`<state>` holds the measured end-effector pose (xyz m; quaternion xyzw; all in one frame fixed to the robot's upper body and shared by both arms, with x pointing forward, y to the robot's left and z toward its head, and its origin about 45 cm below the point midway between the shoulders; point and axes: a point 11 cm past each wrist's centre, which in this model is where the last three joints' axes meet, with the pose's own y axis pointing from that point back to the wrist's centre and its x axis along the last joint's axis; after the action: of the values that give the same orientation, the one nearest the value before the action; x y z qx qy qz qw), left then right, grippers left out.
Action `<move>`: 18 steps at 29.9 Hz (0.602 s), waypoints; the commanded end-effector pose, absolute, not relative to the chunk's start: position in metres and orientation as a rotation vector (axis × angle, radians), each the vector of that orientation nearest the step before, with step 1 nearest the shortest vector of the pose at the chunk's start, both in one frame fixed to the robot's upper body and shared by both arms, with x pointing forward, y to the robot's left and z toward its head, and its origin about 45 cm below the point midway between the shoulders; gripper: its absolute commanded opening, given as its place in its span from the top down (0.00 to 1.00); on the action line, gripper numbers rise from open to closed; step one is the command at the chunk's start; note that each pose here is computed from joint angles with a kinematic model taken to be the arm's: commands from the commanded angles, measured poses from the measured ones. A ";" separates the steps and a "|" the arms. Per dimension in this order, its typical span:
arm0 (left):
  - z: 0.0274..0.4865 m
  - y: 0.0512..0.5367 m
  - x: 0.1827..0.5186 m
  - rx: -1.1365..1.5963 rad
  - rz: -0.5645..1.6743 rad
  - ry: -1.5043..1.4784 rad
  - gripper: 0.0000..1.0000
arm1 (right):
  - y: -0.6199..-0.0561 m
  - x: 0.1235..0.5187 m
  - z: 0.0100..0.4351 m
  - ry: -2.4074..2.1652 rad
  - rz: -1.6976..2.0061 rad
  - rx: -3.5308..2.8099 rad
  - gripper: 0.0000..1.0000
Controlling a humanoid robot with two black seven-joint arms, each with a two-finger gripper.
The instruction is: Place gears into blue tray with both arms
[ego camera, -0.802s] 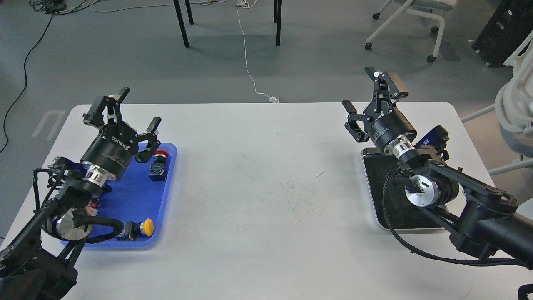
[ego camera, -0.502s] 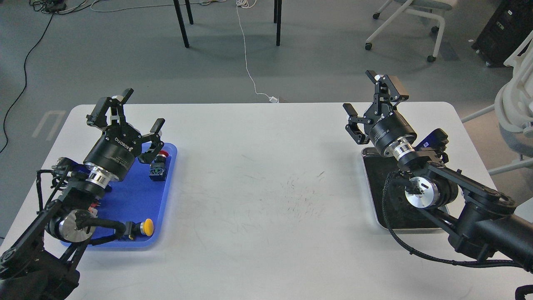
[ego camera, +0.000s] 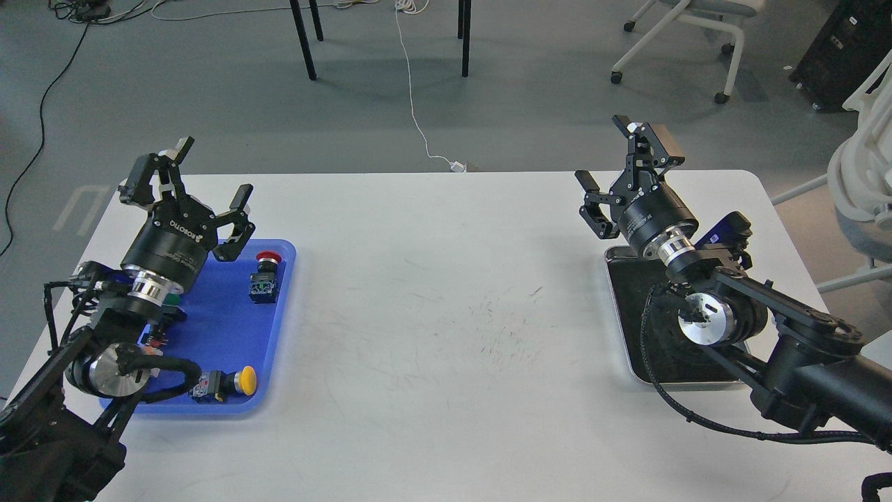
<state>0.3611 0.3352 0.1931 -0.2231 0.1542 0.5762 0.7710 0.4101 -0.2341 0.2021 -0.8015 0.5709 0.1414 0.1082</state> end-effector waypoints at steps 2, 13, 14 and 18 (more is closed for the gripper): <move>0.193 0.332 0.358 -0.477 1.234 0.330 0.01 | -0.238 0.411 0.207 1.651 0.381 -2.391 0.01; 0.190 0.308 0.351 -0.466 1.119 0.343 0.01 | -0.270 0.409 0.265 1.437 -0.262 -2.854 0.01; 0.190 0.307 0.350 -0.463 1.117 0.340 0.01 | -0.271 0.407 0.270 1.398 -0.345 -2.918 0.01; 0.194 0.305 0.350 -0.466 1.106 0.330 0.01 | -0.289 0.395 0.291 1.209 -0.714 -3.185 0.01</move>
<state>0.3505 0.3063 0.1912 -0.2185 0.1579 0.5208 0.8100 0.4042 -0.2756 0.2783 -0.9001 0.4036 -0.1379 -0.0884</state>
